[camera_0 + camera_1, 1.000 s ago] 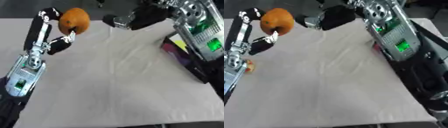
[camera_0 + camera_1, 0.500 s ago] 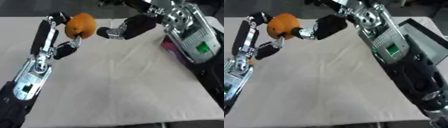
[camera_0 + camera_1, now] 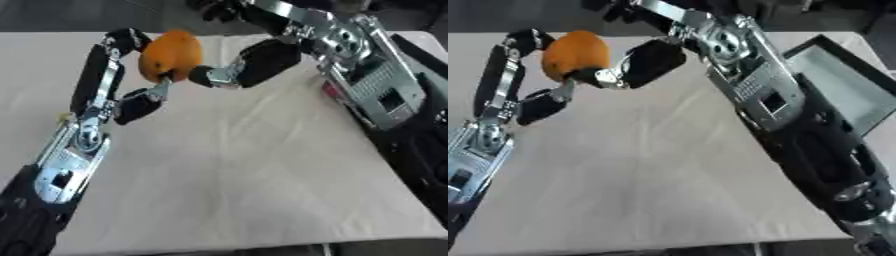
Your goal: Pick up the objects with one hand, pass them to the other hand, and then place them into the box on the other side of the table.
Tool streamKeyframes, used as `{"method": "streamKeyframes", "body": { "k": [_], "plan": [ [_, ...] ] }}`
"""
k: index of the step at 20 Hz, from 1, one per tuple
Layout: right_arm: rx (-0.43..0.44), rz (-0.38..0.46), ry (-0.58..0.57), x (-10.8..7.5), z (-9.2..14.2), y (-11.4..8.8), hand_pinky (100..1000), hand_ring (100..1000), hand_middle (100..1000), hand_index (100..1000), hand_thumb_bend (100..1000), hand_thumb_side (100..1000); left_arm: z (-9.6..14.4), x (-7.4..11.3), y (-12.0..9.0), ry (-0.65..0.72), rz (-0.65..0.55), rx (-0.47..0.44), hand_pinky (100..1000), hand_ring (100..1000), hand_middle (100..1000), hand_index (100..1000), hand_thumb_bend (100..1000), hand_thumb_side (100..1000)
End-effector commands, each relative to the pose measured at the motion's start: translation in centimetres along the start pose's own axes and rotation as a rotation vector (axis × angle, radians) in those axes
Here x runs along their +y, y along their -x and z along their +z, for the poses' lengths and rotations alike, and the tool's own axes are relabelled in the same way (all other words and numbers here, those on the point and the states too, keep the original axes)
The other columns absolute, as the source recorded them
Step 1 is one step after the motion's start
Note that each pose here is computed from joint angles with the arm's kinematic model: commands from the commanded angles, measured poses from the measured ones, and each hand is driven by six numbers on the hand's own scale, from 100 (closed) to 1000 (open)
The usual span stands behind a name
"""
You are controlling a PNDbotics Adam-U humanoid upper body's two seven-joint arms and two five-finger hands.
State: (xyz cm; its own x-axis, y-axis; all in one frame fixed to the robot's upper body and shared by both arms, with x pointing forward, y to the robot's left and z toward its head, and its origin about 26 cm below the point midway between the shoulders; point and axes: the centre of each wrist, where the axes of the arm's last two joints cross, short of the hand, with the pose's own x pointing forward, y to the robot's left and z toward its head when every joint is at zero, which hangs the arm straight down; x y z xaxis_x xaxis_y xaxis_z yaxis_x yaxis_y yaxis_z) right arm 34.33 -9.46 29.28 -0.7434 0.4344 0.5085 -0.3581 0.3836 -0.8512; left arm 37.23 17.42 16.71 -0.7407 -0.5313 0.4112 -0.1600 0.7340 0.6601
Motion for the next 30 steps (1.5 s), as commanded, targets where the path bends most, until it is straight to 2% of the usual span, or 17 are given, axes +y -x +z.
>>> {"method": "streamKeyframes", "body": {
  "k": [1,9,11,14,15,21,25,30],
  "plan": [
    [-0.019,0.030,-0.008,-0.4,-0.4,-0.5,948,906,898,899,469,255,-0.6,0.4,-0.8,-0.011,0.028,-0.054,754,557,530,519,100,124],
    [-0.015,0.056,-0.035,-0.1,-1.1,-0.1,946,904,891,893,478,240,-0.8,0.4,-1.8,0.002,0.076,-0.134,753,558,529,519,100,122],
    [-0.007,0.059,-0.039,-0.1,-1.2,0.2,945,899,878,882,477,219,-0.8,0.4,-2.1,0.001,0.084,-0.149,752,558,529,519,100,121],
    [0.001,0.053,-0.034,0.0,-1.2,0.4,945,871,812,832,456,133,-0.9,0.4,-2.4,0.001,0.089,-0.168,751,558,529,520,100,119],
    [0.002,0.047,-0.029,0.0,-1.2,0.4,944,858,787,812,442,100,-0.9,0.4,-2.5,0.000,0.090,-0.172,751,559,529,520,100,118],
    [0.014,0.024,-0.009,-0.2,-1.1,0.5,940,791,609,660,259,100,-0.8,0.6,-2.5,-0.001,0.076,-0.182,749,560,530,521,100,104],
    [0.011,0.033,-0.010,-0.1,-1.0,0.4,937,769,573,576,189,100,-0.8,0.6,-2.6,-0.007,0.072,-0.187,748,559,529,520,100,100],
    [0.002,0.018,-0.016,0.1,-1.0,0.6,935,762,578,559,288,100,-0.7,0.4,-2.8,-0.009,0.081,-0.190,748,557,529,523,100,102]
  ]
}}
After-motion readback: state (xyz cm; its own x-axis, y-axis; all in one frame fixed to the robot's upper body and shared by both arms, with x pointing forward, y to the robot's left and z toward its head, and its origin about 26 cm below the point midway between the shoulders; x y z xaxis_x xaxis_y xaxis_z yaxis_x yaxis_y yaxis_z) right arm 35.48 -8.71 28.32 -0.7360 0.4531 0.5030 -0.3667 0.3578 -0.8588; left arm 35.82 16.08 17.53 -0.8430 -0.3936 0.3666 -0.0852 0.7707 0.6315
